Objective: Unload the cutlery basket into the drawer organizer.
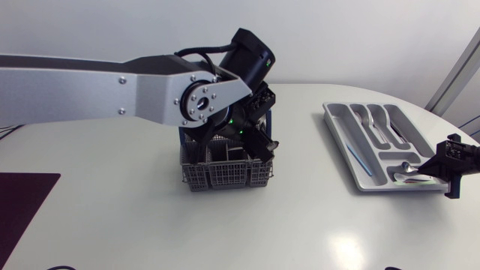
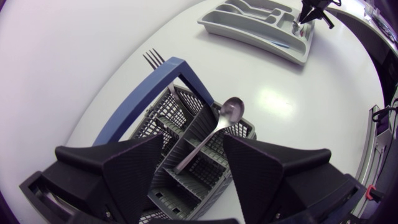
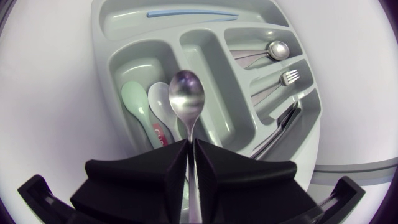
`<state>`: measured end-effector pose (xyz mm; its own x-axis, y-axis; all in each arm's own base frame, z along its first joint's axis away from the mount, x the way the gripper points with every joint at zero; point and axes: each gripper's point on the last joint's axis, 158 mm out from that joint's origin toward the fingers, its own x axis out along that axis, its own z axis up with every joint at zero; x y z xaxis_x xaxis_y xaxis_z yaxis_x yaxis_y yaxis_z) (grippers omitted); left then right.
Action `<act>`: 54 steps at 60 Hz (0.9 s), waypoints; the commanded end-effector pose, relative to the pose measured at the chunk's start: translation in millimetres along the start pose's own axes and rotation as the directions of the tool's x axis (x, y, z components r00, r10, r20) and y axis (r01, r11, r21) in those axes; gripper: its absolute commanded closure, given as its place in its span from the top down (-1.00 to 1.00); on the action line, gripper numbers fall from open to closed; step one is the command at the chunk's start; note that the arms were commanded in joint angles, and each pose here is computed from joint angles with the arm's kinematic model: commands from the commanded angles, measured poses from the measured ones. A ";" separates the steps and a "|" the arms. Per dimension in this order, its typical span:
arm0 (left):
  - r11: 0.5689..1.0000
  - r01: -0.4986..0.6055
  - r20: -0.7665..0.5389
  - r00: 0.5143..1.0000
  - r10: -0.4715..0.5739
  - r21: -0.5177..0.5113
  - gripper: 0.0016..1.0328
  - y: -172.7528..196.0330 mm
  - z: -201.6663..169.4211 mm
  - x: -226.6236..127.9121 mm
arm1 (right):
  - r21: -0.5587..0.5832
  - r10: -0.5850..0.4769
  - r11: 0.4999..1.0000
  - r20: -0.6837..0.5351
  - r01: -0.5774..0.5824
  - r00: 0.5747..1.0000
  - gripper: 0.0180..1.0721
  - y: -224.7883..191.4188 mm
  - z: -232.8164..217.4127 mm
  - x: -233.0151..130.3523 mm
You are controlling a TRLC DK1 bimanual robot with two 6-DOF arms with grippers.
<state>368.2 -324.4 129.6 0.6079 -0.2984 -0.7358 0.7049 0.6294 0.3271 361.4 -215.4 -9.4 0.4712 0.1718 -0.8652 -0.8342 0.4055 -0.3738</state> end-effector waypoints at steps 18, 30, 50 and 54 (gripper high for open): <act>0.987 -0.007 0.045 0.999 -0.001 0.160 0.32 -14.4 -7.4 -2.6 | 0.000 0.007 1.000 0.005 -0.007 1.000 -0.11 12.8 -0.1 0.0; 0.963 -0.047 0.113 0.993 0.018 0.267 0.32 -12.4 -3.3 1.1 | 0.002 -0.009 1.000 0.045 0.009 0.999 -0.05 26.0 20.0 -14.2; 0.909 -0.034 0.104 0.994 -0.010 0.415 0.26 -14.3 -23.6 21.9 | 0.042 -0.017 0.999 0.129 0.012 0.992 0.03 57.0 57.8 -28.1; 0.901 -0.032 0.096 0.995 -0.010 0.433 0.26 -14.5 -26.7 25.9 | 0.039 -0.016 0.999 0.139 0.011 0.990 0.08 63.2 64.6 -29.3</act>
<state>365.3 -325.9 101.3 0.6414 -0.3805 -0.6663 0.7672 0.3178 0.5571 320.1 -151.0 14.6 0.5230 0.2647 -0.8102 -0.8130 0.4404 -0.3809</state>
